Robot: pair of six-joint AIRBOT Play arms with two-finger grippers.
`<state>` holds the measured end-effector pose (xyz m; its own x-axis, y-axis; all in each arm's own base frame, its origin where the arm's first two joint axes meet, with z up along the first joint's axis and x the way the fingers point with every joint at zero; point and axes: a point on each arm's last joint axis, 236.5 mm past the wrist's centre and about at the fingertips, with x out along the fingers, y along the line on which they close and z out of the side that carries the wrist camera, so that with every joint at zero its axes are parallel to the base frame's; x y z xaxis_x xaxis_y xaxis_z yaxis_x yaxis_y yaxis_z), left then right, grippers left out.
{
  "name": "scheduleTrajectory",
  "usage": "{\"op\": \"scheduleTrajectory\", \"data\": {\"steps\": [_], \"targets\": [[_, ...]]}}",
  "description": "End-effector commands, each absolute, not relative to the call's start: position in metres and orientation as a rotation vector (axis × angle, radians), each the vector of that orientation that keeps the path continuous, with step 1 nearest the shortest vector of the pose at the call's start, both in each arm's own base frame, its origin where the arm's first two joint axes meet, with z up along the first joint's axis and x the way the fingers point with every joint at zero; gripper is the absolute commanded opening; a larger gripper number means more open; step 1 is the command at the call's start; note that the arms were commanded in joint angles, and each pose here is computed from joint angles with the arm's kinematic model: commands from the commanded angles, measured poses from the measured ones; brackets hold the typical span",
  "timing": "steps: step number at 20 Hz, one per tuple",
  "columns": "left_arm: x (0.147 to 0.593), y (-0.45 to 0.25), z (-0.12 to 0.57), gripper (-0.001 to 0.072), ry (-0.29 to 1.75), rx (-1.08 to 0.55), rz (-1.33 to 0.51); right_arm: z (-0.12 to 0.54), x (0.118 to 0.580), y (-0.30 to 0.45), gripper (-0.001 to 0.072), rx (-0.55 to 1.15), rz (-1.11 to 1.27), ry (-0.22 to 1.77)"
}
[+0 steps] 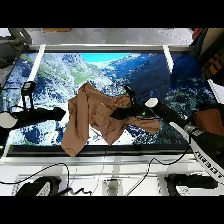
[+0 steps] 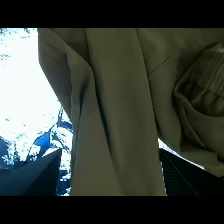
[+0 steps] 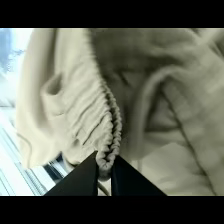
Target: Fold the clothes and pants, and hang the long-sleeved shirts on hangers.
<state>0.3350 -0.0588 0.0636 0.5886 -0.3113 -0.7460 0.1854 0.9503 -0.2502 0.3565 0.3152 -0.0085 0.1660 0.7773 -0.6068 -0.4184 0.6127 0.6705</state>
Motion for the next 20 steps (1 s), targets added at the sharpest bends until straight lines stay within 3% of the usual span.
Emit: {"op": "scheduleTrajectory", "data": {"steps": [1, 2, 3, 7, 15, 20], "targets": [[0.316, -0.066, 0.053, 0.0629, 0.987, -0.154, -0.329, 0.016, 0.364, 0.324, 0.0038, 0.366, 0.950, 1.013], [0.301, -0.070, 0.046, 0.0513, 1.050, -0.154, -0.356, 0.021, 0.367, 0.326, 0.0038, 0.366, 0.955, 1.001], [0.286, -0.074, 0.040, 0.0496, 1.116, -0.154, -0.383, 0.026, 0.369, 0.327, 0.0038, 0.365, 0.959, 0.990], [0.226, -0.089, 0.006, 0.0496, 1.326, -0.227, -0.443, 0.033, 0.373, 0.328, 0.0038, 0.361, 0.964, 0.971], [0.154, -0.094, -0.061, 0.0497, 1.520, -0.435, -0.286, 0.032, 0.373, 0.328, 0.0038, 0.357, 0.965, 0.973], [0.164, -0.090, -0.076, 0.0496, 1.496, -0.529, -0.171, 0.032, 0.375, 0.328, 0.0038, 0.357, 0.956, 0.966]]}}
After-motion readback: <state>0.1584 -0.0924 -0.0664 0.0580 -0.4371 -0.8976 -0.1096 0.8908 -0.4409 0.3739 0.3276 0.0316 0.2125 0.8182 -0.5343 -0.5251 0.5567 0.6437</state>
